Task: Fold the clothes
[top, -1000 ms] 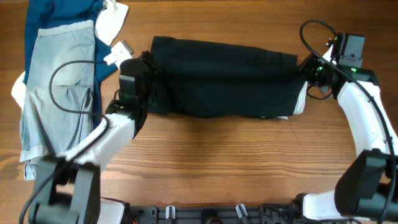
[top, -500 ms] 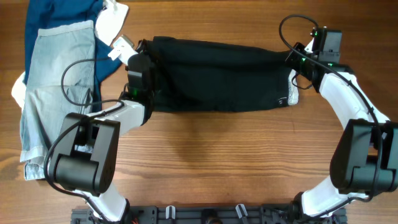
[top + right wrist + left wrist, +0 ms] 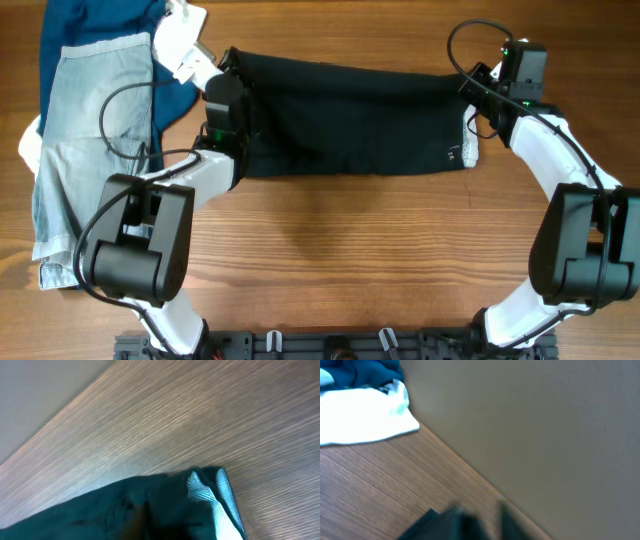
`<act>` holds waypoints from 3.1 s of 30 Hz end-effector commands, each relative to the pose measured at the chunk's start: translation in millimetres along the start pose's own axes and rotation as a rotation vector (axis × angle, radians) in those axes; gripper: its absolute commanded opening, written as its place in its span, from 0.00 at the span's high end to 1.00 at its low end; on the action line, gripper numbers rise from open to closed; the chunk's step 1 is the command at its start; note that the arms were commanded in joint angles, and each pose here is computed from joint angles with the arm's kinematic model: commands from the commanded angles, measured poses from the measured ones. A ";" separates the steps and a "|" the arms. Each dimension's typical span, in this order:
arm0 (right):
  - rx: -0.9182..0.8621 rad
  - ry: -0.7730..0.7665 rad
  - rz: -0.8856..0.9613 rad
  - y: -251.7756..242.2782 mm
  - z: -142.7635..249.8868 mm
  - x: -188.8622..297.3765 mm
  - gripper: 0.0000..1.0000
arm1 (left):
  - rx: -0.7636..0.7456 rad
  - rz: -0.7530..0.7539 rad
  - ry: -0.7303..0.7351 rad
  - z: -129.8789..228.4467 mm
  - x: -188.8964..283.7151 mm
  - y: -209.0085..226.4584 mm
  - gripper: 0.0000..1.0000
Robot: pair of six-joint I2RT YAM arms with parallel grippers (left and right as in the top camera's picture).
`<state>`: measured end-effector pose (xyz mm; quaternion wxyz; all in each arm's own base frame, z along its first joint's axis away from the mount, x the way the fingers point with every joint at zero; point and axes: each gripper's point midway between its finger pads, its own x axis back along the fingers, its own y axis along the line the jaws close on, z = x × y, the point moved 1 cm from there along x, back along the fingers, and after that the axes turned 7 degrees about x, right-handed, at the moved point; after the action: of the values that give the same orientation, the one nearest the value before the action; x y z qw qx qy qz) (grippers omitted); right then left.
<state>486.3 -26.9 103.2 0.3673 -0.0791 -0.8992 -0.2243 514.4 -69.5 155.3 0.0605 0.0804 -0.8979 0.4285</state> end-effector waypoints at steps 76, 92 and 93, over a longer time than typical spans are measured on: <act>-0.206 0.439 -0.299 -72.0 72.2 -27.6 0.96 | -0.534 -0.115 0.809 104.7 38.7 133.4 0.96; 0.112 0.452 -0.344 -24.7 -8.6 31.8 0.96 | -0.484 -0.111 0.907 119.9 56.7 130.1 0.96; 0.138 0.459 -0.355 -6.0 -6.0 36.3 0.96 | -0.484 -0.111 0.908 120.3 56.8 129.8 0.96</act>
<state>451.5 -73.8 100.0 0.5322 0.1134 -0.7877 -0.2889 442.7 -81.4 7.4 0.4554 -0.0805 -0.8655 0.1927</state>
